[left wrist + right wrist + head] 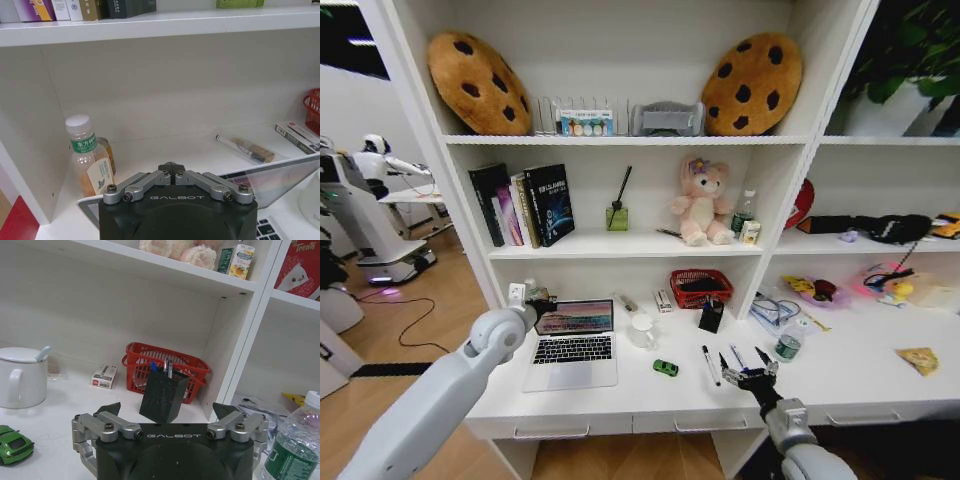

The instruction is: Organize the objects on the table.

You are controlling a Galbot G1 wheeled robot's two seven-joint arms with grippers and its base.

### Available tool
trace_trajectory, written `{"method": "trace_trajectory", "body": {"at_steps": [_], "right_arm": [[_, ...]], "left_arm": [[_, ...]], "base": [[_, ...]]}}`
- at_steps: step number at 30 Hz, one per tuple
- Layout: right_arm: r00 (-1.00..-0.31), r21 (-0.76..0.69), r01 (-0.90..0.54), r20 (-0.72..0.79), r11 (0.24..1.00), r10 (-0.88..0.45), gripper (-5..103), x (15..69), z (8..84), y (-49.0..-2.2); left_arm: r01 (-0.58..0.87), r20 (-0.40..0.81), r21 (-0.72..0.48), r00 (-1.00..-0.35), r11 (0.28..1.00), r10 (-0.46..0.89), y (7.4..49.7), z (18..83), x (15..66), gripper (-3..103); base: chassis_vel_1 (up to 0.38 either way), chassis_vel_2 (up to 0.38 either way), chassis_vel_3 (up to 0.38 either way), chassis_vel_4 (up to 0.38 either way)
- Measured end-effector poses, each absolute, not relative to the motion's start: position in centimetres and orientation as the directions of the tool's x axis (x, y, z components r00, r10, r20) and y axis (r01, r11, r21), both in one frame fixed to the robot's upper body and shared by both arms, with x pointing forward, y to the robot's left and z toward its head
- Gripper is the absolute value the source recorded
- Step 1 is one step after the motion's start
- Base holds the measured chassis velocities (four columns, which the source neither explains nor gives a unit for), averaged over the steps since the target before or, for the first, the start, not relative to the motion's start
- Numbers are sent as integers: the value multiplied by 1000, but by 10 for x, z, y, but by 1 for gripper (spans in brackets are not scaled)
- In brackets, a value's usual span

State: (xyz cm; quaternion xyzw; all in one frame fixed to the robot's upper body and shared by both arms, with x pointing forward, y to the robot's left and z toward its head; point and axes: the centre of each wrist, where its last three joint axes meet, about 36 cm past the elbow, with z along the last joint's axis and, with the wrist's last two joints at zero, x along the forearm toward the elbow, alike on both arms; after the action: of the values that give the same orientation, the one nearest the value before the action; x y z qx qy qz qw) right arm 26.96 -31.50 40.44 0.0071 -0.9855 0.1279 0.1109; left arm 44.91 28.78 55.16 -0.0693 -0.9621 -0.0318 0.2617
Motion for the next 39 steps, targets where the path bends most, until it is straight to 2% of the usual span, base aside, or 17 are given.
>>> {"method": "trace_trajectory", "body": {"at_steps": [6, 9, 12, 15, 18, 25, 26, 28, 29, 30, 31, 32, 33, 34, 36, 39], "right_arm": [[-974, -251, -42, 226, 967, 16, 100, 266, 403, -312], [-973, -243, -47, 229, 969, 11, 100, 264, 400, -303], [-973, -237, -49, 230, 970, 7, 100, 264, 401, -300], [-973, -236, -51, 232, 970, 5, 100, 264, 402, -298], [-971, -232, -48, 241, 972, 9, 100, 262, 400, -297], [-968, -226, -41, 250, 973, 17, 100, 259, 397, -293], [-968, -224, -41, 250, 974, 17, 100, 258, 397, -292], [-969, -221, -40, 245, 975, 16, 100, 258, 399, -291], [-969, -221, -40, 245, 975, 16, 100, 258, 399, -291], [-971, -219, -39, 240, 975, 15, 100, 258, 401, -290], [-971, -218, -39, 239, 975, 14, 100, 258, 402, -289], [-971, -218, -39, 239, 975, 14, 100, 258, 402, -289], [-972, -217, -38, 234, 975, 14, 100, 259, 403, -289], [-972, -217, -38, 234, 975, 14, 100, 259, 403, -289], [-974, -218, -38, 228, 975, 13, 100, 258, 406, -288], [-975, -220, -28, 221, 975, 22, 100, 256, 410, -290]], "left_arm": [[163, 523, 34, -844, 986, 121, 295, 552, 414, 0], [218, 553, 38, -817, 975, 161, 286, 544, 378, 0], [241, 570, 38, -802, 970, 177, 275, 534, 367, 0], [260, 582, 29, -789, 965, 195, 265, 529, 361, 0], [278, 636, -4, -741, 961, 217, 247, 508, 358, 0], [250, 689, -35, -695, 968, 204, 243, 479, 368, 0], [246, 678, -45, -704, 968, 210, 245, 475, 373, 0], [195, 554, -91, -805, 977, 213, 253, 469, 393, 0], [195, 554, -91, -805, 977, 213, 253, 469, 393, 0], [149, 414, -97, -893, 984, 176, 272, 467, 408, 5], [126, 340, -91, -928, 988, 150, 281, 465, 412, 10], [126, 340, -91, -928, 988, 150, 281, 465, 412, 10], [85, 223, -81, -969, 993, 101, 300, 455, 416, 15], [85, 223, -81, -969, 993, 101, 300, 455, 416, 15], [52, 149, -89, -987, 995, 65, 328, 439, 406, 26], [41, 140, -67, -989, 997, 50, 353, 425, 378, 36]], "base": [[0, 0, 0, 0], [0, 0, 0, 0], [0, 0, 0, 0], [0, 0, 0, 0], [0, 0, 0, 0], [0, 0, 0, 0], [0, 0, 0, 0], [0, 0, 0, 0], [0, 0, 0, 0], [0, 0, 0, 0], [0, 0, 0, 0], [0, 0, 0, 0], [0, 0, 0, 0], [0, 0, 0, 0], [0, 0, 0, 0], [0, 0, 0, 0]]}}
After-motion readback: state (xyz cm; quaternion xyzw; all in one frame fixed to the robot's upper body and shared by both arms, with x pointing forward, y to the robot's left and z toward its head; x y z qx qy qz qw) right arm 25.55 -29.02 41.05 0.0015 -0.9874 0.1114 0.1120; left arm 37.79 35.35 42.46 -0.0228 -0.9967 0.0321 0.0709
